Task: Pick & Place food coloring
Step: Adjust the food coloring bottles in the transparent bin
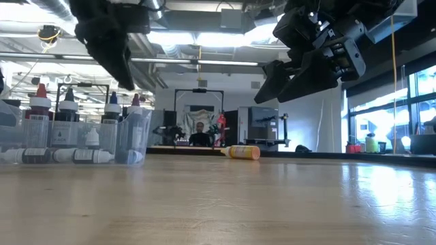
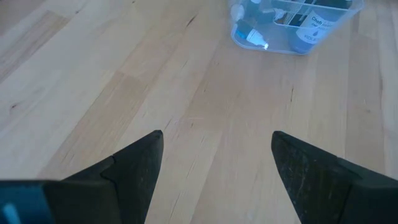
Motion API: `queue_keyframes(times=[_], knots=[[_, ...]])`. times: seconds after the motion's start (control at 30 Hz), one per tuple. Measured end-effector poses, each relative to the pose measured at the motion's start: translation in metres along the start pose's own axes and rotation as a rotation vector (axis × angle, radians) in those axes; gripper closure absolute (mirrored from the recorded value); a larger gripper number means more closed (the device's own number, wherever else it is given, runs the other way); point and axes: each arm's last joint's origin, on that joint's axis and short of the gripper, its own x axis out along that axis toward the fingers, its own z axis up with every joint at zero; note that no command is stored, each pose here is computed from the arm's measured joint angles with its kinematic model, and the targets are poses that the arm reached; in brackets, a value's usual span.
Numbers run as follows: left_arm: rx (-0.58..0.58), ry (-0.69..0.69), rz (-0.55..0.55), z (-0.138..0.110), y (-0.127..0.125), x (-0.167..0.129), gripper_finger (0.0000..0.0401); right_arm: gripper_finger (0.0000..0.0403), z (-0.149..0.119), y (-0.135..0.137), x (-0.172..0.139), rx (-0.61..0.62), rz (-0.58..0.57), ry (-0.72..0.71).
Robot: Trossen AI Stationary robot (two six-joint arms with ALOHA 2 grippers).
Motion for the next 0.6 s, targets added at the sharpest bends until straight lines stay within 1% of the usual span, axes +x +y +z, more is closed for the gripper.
queue_keyframes(times=[0.07,0.17,0.27,0.37,0.47,0.6], knots=[[0.000,0.033,0.010,0.000,0.002,-0.006,0.0173,0.0101,0.000,0.000,0.000,0.001,0.000,0.000],[-0.026,0.072,0.053,-0.004,0.003,-0.009,0.0174,0.0101,0.000,0.000,0.000,0.001,0.000,0.000],[0.021,0.070,0.107,-0.010,-0.005,-0.014,0.0173,0.0101,0.000,0.000,0.000,0.001,0.000,0.000],[0.059,0.046,0.084,-0.014,-0.017,-0.019,0.0171,0.0101,0.000,0.000,0.000,0.000,0.000,0.000],[0.015,0.063,0.056,-0.020,-0.027,-0.021,0.0171,0.0101,0.000,0.000,0.000,0.000,0.000,0.000],[-0.003,0.118,0.074,-0.028,-0.036,-0.019,0.0175,0.0101,0.000,0.000,0.000,0.000,0.000,0.000]])
